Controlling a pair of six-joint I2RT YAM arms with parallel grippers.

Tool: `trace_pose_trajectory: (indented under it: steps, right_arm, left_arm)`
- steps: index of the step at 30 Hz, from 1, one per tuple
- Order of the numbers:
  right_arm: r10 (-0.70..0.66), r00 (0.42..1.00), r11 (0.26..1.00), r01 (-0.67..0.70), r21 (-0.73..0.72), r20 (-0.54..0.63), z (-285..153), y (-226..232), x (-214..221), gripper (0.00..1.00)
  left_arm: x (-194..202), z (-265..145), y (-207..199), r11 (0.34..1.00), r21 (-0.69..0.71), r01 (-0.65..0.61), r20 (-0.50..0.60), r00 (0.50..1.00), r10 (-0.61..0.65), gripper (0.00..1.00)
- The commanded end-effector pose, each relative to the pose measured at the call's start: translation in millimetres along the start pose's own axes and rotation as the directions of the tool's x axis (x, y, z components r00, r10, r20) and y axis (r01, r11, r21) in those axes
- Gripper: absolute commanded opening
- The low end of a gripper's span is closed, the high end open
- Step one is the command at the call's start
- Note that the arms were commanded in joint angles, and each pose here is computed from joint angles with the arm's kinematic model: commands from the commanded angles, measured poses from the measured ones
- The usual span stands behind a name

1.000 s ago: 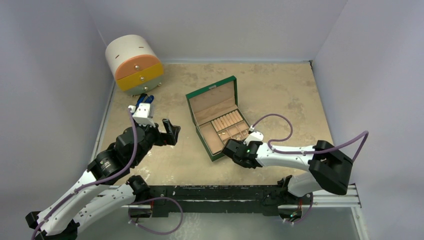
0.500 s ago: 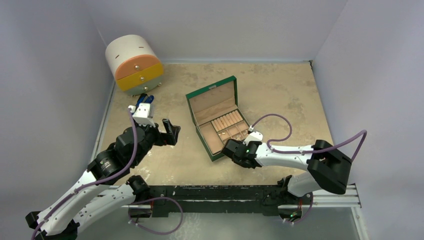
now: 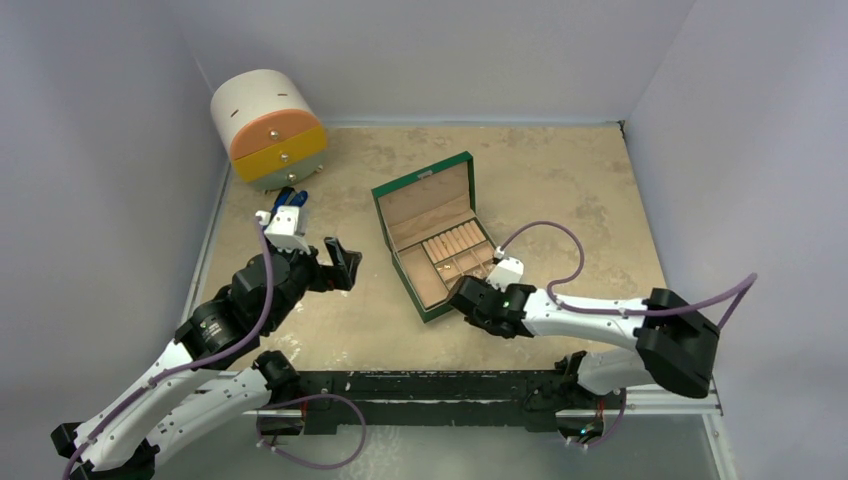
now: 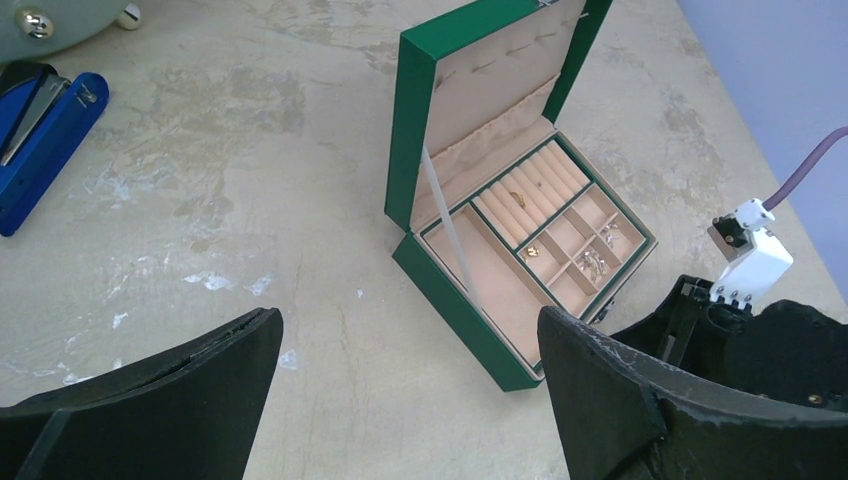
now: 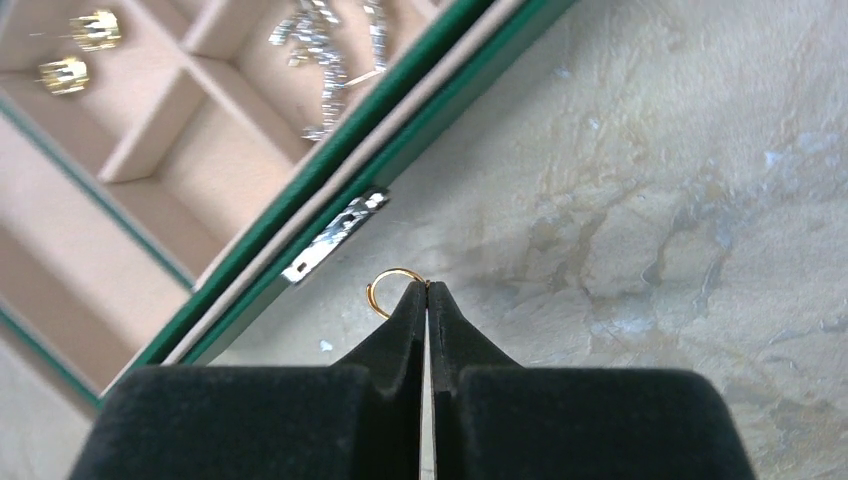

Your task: Organize the mixed jewelry

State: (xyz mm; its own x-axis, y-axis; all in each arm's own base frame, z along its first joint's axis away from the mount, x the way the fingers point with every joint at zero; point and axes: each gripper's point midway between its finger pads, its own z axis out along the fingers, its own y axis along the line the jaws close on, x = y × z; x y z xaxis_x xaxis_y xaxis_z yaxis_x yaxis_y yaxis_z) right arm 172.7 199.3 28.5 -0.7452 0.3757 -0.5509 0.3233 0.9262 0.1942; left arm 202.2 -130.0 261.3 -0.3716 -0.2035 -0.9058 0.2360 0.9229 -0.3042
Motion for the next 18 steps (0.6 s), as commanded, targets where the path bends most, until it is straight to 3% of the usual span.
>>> trace_pose_trajectory:
  steps: [1, 6, 10, 18]
  right_arm:
    - [-0.097, 0.993, 0.987, 0.105, -0.118, 0.067, -12, 12, -16, 0.0]
    - [-0.246, 0.961, 0.89, 0.275, -0.364, 0.126, -37, 47, -19, 0.0]
    - [-0.283, 0.937, 0.789, 0.349, -0.507, 0.204, -63, 70, -26, 0.0]
    - [-0.287, 0.899, 0.697, 0.432, -0.572, 0.33, -101, 104, -56, 0.0]
  left_arm:
    - [-10, 0, -11, 0.997, 0.041, 0.062, 0.027, 0.998, -0.063, 1.0]
    - [-6, 2, -26, 0.988, 0.106, 0.108, 0.005, 0.994, -0.109, 1.0]
    - [3, 8, -38, 0.98, 0.15, 0.134, -0.041, 0.991, -0.129, 0.99]
    - [16, 15, -70, 0.939, 0.265, 0.22, -0.127, 0.973, -0.192, 0.96]
